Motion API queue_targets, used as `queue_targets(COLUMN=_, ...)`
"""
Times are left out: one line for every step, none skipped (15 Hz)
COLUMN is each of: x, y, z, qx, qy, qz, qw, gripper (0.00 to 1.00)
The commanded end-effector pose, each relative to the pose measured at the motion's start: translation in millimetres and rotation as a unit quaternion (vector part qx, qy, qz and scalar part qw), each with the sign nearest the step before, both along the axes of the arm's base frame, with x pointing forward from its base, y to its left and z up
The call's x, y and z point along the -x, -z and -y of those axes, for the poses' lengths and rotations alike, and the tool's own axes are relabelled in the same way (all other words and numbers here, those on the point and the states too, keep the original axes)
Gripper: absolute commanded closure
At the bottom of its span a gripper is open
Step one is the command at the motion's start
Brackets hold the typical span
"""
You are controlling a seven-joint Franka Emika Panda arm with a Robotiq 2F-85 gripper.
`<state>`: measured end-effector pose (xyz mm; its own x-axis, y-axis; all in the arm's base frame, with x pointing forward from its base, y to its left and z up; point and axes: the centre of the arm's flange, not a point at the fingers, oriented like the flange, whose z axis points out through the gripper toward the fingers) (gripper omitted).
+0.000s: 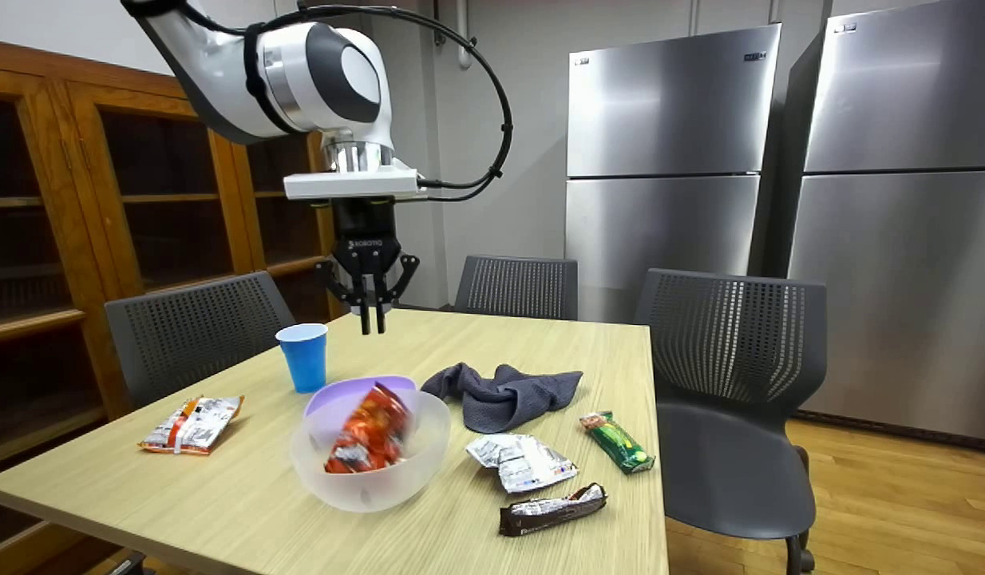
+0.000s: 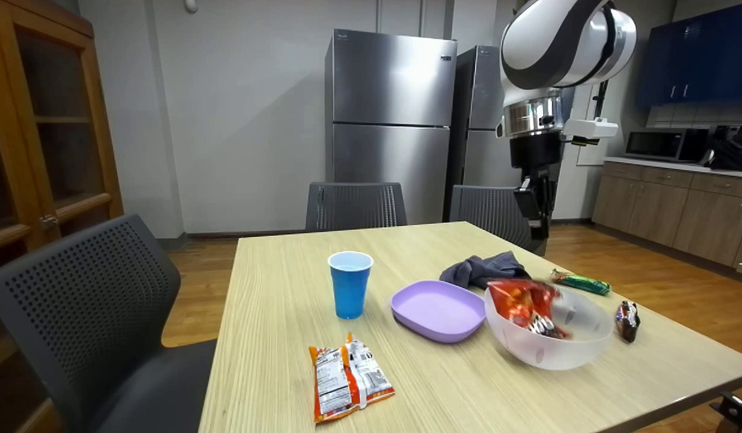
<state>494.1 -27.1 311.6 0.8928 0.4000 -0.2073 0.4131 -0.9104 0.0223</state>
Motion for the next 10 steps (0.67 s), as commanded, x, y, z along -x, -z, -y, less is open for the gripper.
queue_targets(x=-1, y=-13, z=1, qx=0.009, qy=0.025, qz=0.003, qw=0.9997, gripper=0.52)
queue_targets(x=-1, y=-14, z=1, qx=0.01, qy=0.027, qz=0.004, qw=0.9996, gripper=0.43)
queue_targets(x=0, y=-14, z=3, qx=0.012, qy=0.028, qz=0.005, qw=0.9995, gripper=0.37)
queue_targets(x=2, y=-15, z=5, qx=0.013, qy=0.031, qz=0.005, qw=0.9994, gripper=0.28)
queue_targets(x=3, y=-14, z=9, qx=0.016, qy=0.037, qz=0.006, qw=0.9992, gripper=0.19)
queue_targets(x=4, y=-14, z=13, qx=0.017, qy=0.043, qz=0.007, qw=0.9989, gripper=0.13)
queue_targets(x=6, y=-12, z=20, qx=0.019, qy=0.051, qz=0.006, qw=0.9985, gripper=0.04)
queue_targets(x=7, y=-11, z=26, qx=0.021, qy=0.06, qz=0.004, qw=0.998, gripper=0.01)
queue_targets(x=10, y=-10, z=36, qx=0.022, qy=0.072, qz=0.002, qw=0.9972, gripper=0.0)
queue_targets(x=11, y=-9, z=45, qx=0.023, qy=0.085, qz=0.001, qw=0.9961, gripper=0.0)
